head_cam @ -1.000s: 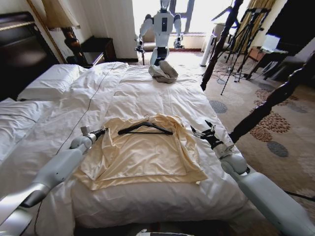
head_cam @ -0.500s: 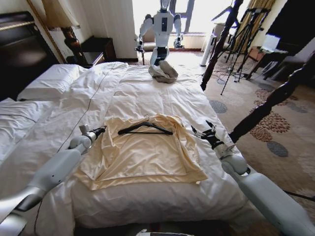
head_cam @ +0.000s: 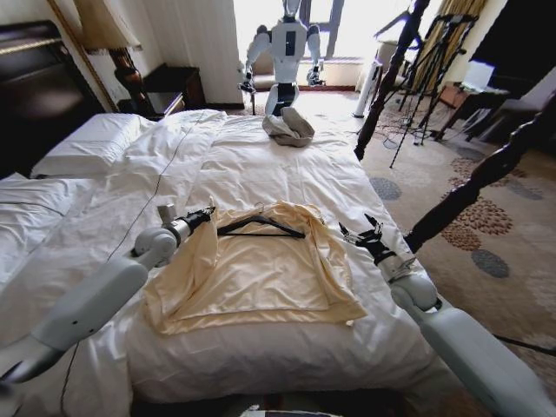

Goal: Pick up the clothes from the bed and hang them on the clothes hanger.

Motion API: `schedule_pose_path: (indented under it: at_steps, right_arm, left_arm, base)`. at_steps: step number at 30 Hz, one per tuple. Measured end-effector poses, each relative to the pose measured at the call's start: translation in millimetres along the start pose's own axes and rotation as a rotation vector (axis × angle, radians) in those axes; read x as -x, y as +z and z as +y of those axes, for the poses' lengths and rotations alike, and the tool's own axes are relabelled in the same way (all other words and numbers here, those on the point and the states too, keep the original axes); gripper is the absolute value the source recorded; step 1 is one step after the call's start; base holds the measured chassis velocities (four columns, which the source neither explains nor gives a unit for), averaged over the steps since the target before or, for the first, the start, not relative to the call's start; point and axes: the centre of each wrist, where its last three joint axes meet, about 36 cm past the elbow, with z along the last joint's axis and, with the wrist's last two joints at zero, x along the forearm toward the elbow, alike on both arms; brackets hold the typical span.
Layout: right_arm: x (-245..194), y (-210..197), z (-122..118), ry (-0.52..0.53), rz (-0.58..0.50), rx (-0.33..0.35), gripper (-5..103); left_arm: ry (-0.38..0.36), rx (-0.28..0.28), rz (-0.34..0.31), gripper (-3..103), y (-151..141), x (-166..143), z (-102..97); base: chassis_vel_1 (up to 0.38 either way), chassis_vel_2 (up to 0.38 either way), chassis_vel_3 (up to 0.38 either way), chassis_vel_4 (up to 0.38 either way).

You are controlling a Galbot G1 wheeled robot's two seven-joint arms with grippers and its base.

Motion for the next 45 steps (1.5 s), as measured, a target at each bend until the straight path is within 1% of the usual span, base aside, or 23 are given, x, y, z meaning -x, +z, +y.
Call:
schedule_pose_path:
  at_steps: [1, 2, 5, 6, 9, 14, 19, 23, 25, 27, 29, 31, 34, 35, 36, 37, 38, 39, 40, 41, 42, 44, 45]
  right_arm:
    - [0, 0, 0, 0.000, 0.000, 0.000, 100]
    - [-3, 1, -2, 0.004, 0.001, -0.002, 100]
    - [-7, 3, -6, 0.011, 0.004, -0.004, 100]
    - [-7, 3, -6, 0.011, 0.004, -0.004, 100]
    - [-9, 4, -6, 0.015, 0.004, -0.004, 100]
    - [-11, 4, -7, 0.018, 0.002, -0.004, 100]
    - [-13, 4, -8, 0.021, 0.003, -0.005, 100]
    - [-13, 5, -7, 0.022, 0.004, -0.005, 100]
    - [-14, 5, -7, 0.023, 0.005, -0.005, 100]
    - [-13, 5, -8, 0.024, 0.005, -0.006, 100]
    - [-12, 5, -10, 0.027, 0.006, -0.009, 100]
    - [-11, 5, -12, 0.029, 0.006, -0.011, 100]
    - [-7, 5, -18, 0.037, 0.007, -0.015, 100]
    - [-7, 5, -18, 0.037, 0.007, -0.015, 100]
    - [-6, 6, -18, 0.039, 0.007, -0.013, 100]
    - [-5, 7, -17, 0.039, 0.007, -0.010, 100]
    - [-5, 7, -17, 0.039, 0.008, -0.009, 100]
    - [-5, 7, -17, 0.039, 0.008, -0.009, 100]
    - [-4, 8, -16, 0.037, 0.009, -0.007, 100]
    - [-4, 9, -17, 0.036, 0.011, -0.007, 100]
    - [-4, 9, -17, 0.036, 0.011, -0.007, 100]
    - [-4, 12, -18, 0.034, 0.017, -0.006, 100]
    - [-3, 13, -19, 0.033, 0.018, -0.006, 100]
  left_arm:
    - [0.000, 0.000, 0.000, 0, 0, 0, 0.0]
    - [0.032, 0.010, 0.022, 0, 5, -1, -19.2]
    - [0.100, 0.041, 0.087, 0, 25, -1, -54.9]
    - [0.100, 0.041, 0.087, 0, 25, -1, -54.9]
    - [0.127, 0.056, 0.133, 0, 43, 5, -76.7]
    - [0.095, 0.069, 0.172, 0, 64, 23, -81.1]
    - [0.047, 0.077, 0.178, 0, 76, 45, -77.4]
    - [-0.023, 0.054, 0.165, 0, 76, 75, -77.7]
    - [-0.081, 0.033, 0.148, 0, 70, 96, -85.2]
    - [-0.104, 0.020, 0.147, 0, 68, 102, -91.8]
    - [-0.119, 0.014, 0.166, -3, 68, 98, -98.3]
    - [-0.114, 0.015, 0.178, 1, 68, 93, -99.8]
    - [-0.077, 0.001, 0.214, 17, 72, 57, -99.4]
    - [-0.077, 0.001, 0.214, 17, 72, 57, -99.4]
    - [-0.062, -0.038, 0.202, 22, 68, 47, -97.4]
    - [-0.040, -0.115, 0.177, 27, 56, 36, -93.5]
    - [-0.031, -0.156, 0.164, 27, 48, 31, -90.4]
    - [-0.031, -0.156, 0.164, 27, 48, 31, -90.4]
    - [-0.014, -0.247, 0.132, 38, 30, 17, -80.9]
    - [-0.005, -0.289, 0.114, 38, 23, 5, -72.6]
    - [-0.005, -0.289, 0.114, 38, 23, 5, -72.6]
    - [-0.004, -0.315, 0.088, 49, 16, -14, -55.3]
    - [-0.021, -0.308, 0.081, 55, 16, -25, -44.9]
  base:
    - [0.000, 0.000, 0.000, 0.000]
    - [0.000, 0.000, 0.000, 0.000]
    - [0.000, 0.000, 0.000, 0.000]
    - [0.000, 0.000, 0.000, 0.000]
    - [0.000, 0.000, 0.000, 0.000]
    - [0.000, 0.000, 0.000, 0.000]
    - [0.000, 0.000, 0.000, 0.000]
    - [0.000, 0.000, 0.000, 0.000]
    - [0.000, 0.000, 0.000, 0.000]
    - [0.000, 0.000, 0.000, 0.000]
    - [0.000, 0.000, 0.000, 0.000]
    - [0.000, 0.000, 0.000, 0.000]
    - [0.000, 0.000, 0.000, 0.000]
    - [0.000, 0.000, 0.000, 0.000]
    - [0.000, 0.000, 0.000, 0.000]
    - [0.000, 0.000, 0.000, 0.000]
    - [0.000, 0.000, 0.000, 0.000]
    - [0.000, 0.000, 0.000, 0.000]
    - [0.000, 0.000, 0.000, 0.000]
    - [0.000, 0.000, 0.000, 0.000]
    - [0.000, 0.000, 0.000, 0.000]
    - [0.000, 0.000, 0.000, 0.000]
    - [0.000, 0.000, 0.000, 0.000]
